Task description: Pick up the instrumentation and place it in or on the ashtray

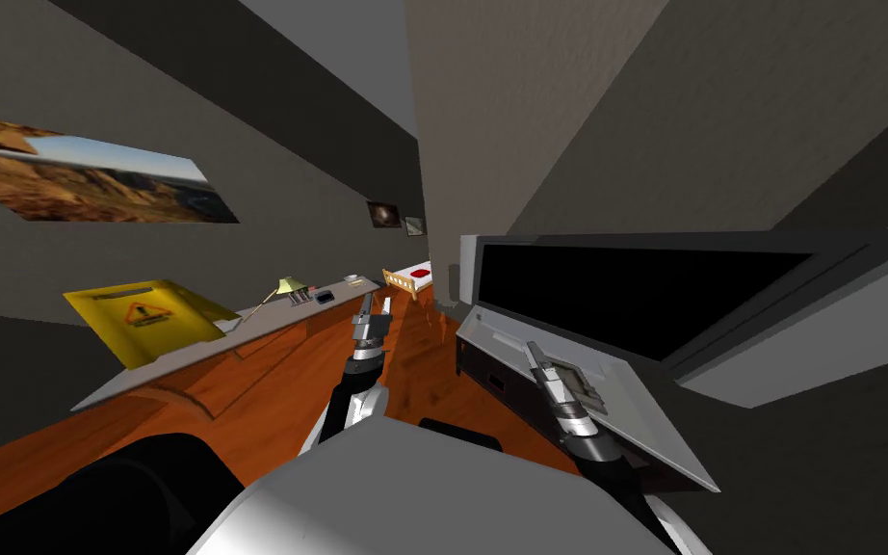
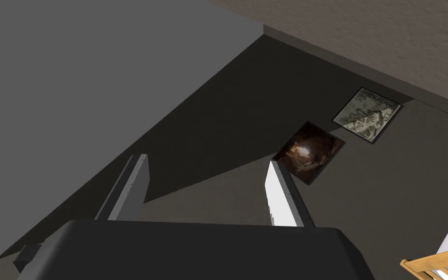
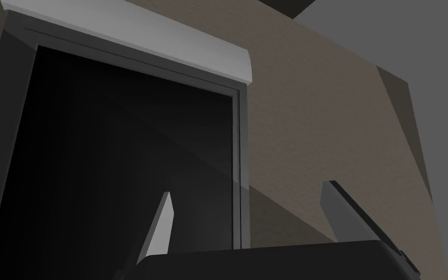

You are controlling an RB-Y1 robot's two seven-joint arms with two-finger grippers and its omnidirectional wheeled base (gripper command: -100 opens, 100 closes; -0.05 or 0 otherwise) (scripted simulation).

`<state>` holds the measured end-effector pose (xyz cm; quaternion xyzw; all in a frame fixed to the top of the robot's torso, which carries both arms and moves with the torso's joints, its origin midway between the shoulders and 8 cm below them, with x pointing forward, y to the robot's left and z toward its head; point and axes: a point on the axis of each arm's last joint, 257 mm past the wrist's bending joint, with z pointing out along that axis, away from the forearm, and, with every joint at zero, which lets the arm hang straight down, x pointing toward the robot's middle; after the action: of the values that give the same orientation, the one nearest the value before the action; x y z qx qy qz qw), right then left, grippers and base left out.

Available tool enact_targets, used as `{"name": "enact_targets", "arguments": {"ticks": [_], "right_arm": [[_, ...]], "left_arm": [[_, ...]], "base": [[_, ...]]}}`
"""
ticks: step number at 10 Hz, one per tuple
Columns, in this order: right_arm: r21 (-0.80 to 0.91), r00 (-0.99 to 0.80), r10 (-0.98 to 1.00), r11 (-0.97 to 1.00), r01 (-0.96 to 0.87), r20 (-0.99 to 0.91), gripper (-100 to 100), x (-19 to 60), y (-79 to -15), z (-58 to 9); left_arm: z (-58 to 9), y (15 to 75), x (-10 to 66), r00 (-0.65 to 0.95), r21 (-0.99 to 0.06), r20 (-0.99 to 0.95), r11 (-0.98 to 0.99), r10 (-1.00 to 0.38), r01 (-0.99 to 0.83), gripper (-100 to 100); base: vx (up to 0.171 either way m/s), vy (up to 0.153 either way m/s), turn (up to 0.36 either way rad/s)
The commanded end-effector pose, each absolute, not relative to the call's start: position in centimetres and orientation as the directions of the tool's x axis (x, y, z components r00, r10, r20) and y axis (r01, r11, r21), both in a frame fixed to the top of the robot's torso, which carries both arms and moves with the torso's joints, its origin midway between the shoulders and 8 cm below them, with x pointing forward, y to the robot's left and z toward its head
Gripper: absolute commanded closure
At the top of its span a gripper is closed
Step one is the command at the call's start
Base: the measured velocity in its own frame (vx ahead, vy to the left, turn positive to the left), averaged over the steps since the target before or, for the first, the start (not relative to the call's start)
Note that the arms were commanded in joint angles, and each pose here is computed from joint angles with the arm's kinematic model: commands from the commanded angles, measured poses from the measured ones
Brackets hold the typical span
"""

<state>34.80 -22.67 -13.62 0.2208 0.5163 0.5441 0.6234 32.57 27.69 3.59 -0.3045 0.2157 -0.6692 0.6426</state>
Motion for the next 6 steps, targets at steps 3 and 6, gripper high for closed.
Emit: {"name": "enact_targets", "arguments": {"ticks": [3, 6], "right_arm": [[0.851, -0.176, 0.874, 0.365, -0.377, -0.453, -100, 35.1, -22.8, -18.1], [0.846, -0.244, 0.824, 0.432, -0.313, -0.511, -100, 34.4, -23.0, -22.8]], "left_arm": [[3.6, 27.7, 32.6, 0.011, -0.68, 0.13, -0.081, -0.991, 0.729, 0], [3.6, 27.7, 32.6, 0.012, -0.68, 0.13, -0.081, -0.991, 0.729, 0]], "base": [[-0.037, 0.064, 0.141], [-0.001, 0.043, 0.199]]}}
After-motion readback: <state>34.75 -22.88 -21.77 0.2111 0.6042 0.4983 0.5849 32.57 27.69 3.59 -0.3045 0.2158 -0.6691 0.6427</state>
